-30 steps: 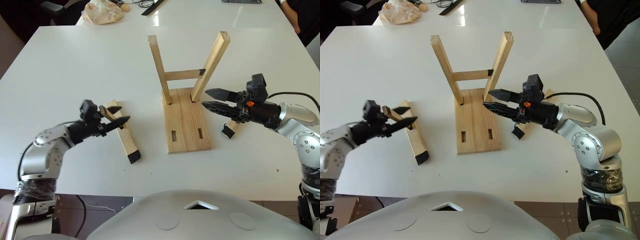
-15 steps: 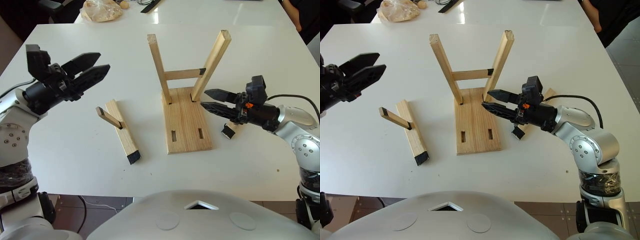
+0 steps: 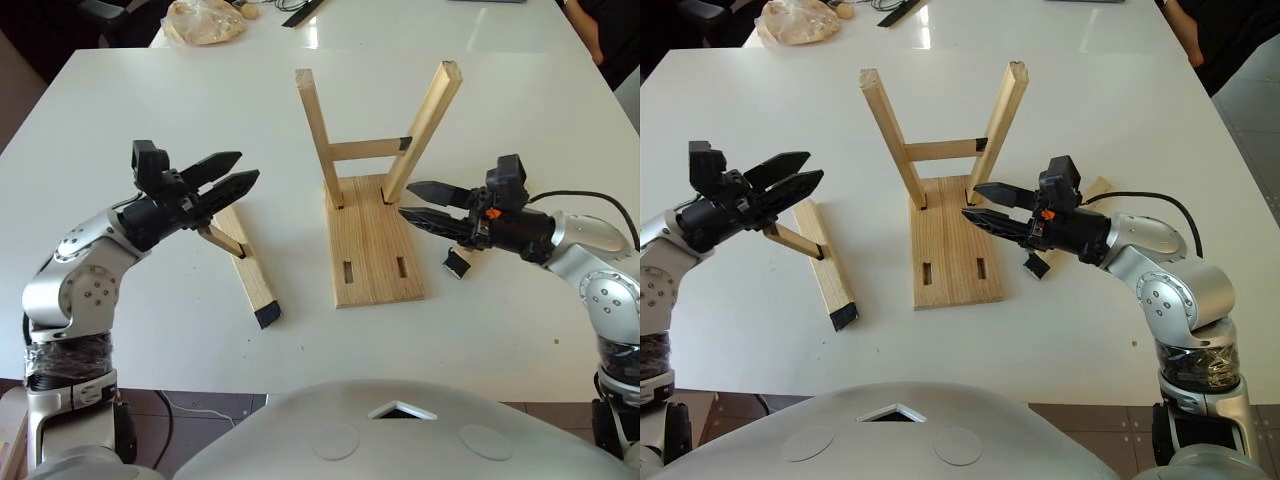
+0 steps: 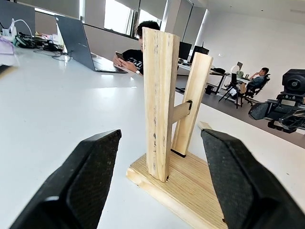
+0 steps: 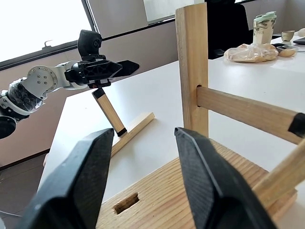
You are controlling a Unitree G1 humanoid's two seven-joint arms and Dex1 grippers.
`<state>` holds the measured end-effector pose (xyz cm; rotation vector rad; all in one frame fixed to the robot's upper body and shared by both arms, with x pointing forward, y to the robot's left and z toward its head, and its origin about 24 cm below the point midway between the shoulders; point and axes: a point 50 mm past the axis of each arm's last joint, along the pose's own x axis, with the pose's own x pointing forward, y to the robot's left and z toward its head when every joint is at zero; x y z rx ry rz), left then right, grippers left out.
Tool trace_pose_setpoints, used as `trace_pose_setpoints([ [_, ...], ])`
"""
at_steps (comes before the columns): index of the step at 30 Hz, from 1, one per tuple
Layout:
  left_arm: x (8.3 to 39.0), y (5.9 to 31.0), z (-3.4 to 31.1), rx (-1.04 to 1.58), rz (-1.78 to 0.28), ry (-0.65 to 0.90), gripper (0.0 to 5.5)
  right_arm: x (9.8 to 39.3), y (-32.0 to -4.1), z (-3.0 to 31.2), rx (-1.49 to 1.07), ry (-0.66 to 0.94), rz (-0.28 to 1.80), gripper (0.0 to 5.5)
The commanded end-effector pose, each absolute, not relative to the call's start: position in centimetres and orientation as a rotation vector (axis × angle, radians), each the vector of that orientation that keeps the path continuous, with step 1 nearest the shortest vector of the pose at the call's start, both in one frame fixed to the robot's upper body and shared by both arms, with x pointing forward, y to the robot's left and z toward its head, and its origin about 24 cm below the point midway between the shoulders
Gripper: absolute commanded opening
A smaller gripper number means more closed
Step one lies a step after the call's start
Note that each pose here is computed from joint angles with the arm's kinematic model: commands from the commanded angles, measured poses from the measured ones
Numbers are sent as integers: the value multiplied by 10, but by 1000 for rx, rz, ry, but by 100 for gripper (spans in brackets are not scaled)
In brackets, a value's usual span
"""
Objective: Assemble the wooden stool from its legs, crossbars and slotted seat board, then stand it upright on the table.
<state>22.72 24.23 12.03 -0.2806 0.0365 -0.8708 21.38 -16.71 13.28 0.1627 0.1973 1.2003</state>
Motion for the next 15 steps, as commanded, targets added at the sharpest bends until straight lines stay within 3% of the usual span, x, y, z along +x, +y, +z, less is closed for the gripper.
trace_pose_setpoints([
  [1, 229, 235, 119, -351, -829, 66, 312, 216, -171, 138, 130, 177, 1200, 238],
  [5, 238, 220, 197, -236, -938, -153, 312, 213, -170, 136, 135, 172, 1191, 238],
  [8, 227, 205, 222, -130, -1033, -166, 312, 210, -169, 134, 139, 168, 1182, 238],
  [10, 213, 192, 208, -10, -1102, -38, 312, 208, -169, 133, 142, 167, 1174, 238],
  [15, 153, 174, 104, 79, -1183, 456, 312, 204, -172, 131, 146, 166, 1149, 238],
])
